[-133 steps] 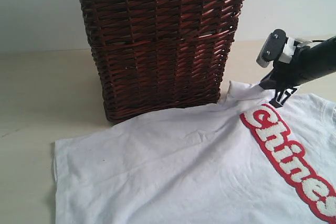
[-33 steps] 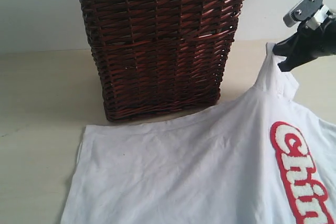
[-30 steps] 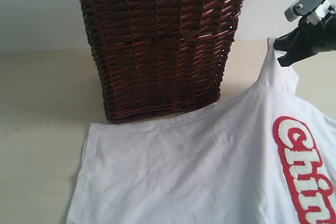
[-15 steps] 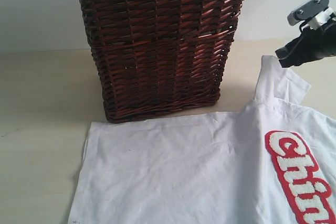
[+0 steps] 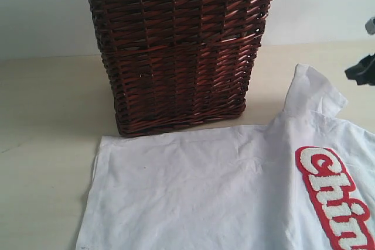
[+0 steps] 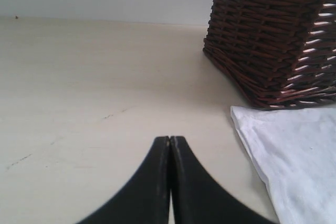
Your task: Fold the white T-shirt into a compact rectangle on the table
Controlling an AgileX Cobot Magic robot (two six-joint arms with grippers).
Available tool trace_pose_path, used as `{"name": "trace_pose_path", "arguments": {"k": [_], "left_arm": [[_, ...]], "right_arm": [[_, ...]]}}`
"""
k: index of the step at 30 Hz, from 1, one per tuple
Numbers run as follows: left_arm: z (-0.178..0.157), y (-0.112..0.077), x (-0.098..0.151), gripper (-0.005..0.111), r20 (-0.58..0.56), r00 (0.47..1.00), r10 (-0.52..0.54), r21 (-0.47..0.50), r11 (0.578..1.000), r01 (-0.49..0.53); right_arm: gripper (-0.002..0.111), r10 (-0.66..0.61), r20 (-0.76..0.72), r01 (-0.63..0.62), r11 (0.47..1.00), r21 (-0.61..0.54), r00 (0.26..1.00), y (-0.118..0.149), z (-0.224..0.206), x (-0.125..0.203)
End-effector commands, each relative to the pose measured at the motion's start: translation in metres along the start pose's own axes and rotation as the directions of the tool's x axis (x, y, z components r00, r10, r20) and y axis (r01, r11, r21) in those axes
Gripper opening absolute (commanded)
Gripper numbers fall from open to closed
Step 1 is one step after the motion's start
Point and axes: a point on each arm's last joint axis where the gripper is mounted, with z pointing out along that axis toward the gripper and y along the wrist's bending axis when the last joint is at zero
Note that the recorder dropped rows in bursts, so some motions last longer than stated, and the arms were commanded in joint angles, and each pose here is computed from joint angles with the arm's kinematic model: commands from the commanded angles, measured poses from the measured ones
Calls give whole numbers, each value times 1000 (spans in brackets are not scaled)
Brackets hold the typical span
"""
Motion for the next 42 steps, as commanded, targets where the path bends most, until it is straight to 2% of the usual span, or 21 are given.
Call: {"name": "trace_pose_path", "arguments": {"k": [1, 4, 7, 14, 18, 20, 24, 25, 29, 36, 42], "left_arm": [[-1, -1, -1, 0, 11, 1000, 1, 10, 1000, -1], [-1, -1, -1, 0, 11, 1000, 1, 10, 1000, -1], [-1, -1, -1, 0, 11, 1000, 1, 10, 1000, -1], [-1, -1, -1, 0, 11, 1000, 1, 10, 1000, -1], [-1, -1, -1, 0, 11, 1000, 1, 10, 1000, -1], [-1, -1, -1, 0, 11, 1000, 1, 10, 1000, -1], [-1, -1, -1, 0, 11, 1000, 1, 10, 1000, -1], [-1, -1, -1, 0, 11, 1000, 1, 10, 1000, -1], [-1, -1, -1, 0, 11, 1000, 1, 10, 1000, -1], [-1, -1, -1, 0, 11, 1000, 1, 10, 1000, -1], [-1, -1, -1, 0, 11, 1000, 1, 10, 1000, -1]], "right_arm": [[53, -70, -103, 59, 992, -107, 992, 3, 12, 26], [53, -129, -92, 118, 987, -113, 987, 2, 26, 36], [53, -131, -66, 123, 986, -113, 989, 3, 40, 44], [53, -51, 0, 51, 995, -85, 999, 0, 56, 49], [49, -8, 29, 11, 993, -116, 1000, 1, 67, 51], [40, 6, 34, -2, 993, -122, 999, 2, 68, 51], [4, 0, 36, 4, 993, -120, 999, 2, 67, 50], [0, -1, 39, 5, 994, -113, 999, 1, 65, 48], [0, -16, 64, 21, 996, -86, 998, -3, 53, 35], [0, -66, 141, 58, 997, 60, 988, -17, 12, -8], [0, -135, 219, 107, 985, 133, 966, -29, -11, -42]]}}
